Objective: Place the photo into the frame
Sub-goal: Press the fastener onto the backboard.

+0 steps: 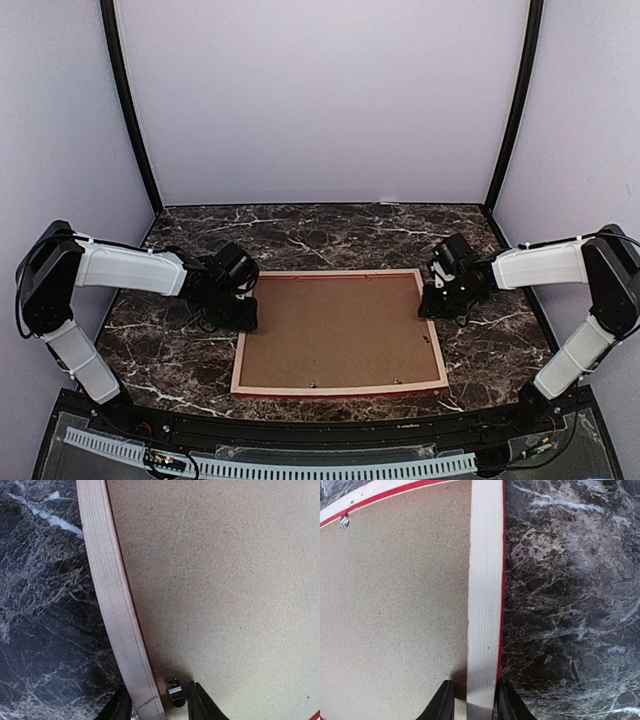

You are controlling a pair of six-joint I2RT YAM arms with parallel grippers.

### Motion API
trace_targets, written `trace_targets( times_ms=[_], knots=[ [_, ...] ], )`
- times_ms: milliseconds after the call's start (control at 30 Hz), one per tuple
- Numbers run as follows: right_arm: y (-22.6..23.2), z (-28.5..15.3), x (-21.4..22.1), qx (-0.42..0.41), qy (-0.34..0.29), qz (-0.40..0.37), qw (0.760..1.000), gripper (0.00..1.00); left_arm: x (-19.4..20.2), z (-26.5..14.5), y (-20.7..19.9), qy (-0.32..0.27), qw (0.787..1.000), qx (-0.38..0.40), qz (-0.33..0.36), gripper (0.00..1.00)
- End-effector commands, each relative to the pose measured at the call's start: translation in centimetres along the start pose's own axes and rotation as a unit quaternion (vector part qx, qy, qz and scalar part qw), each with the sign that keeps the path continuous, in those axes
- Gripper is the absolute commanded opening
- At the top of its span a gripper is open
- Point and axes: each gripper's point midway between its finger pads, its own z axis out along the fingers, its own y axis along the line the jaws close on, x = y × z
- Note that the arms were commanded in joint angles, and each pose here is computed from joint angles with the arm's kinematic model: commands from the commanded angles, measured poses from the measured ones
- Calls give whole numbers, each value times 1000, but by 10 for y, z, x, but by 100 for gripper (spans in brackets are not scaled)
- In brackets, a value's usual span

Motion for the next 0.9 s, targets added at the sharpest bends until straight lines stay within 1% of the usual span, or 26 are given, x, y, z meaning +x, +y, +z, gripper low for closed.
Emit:
trace_targets(
  times_ms=[0, 367, 567, 733, 867],
  knots=[
    [-10, 9, 18, 12, 27, -2, 1000, 29, 19, 5, 5, 19, 1000, 8, -12, 38],
    [-10, 10, 20, 9, 29, 0, 1000, 28, 41, 14, 12, 35, 999, 13, -31, 31],
    [-10, 10, 22, 9, 31, 1, 999, 28, 58, 19, 11, 51, 997, 39, -46, 29],
    [-9, 9, 21, 5, 31, 2, 999, 27, 60, 21, 12, 54, 996, 51, -58, 26],
    [-9, 9, 22, 5, 32, 2, 999, 27, 56, 19, 12, 49, 994, 76, -68, 24]
  ],
)
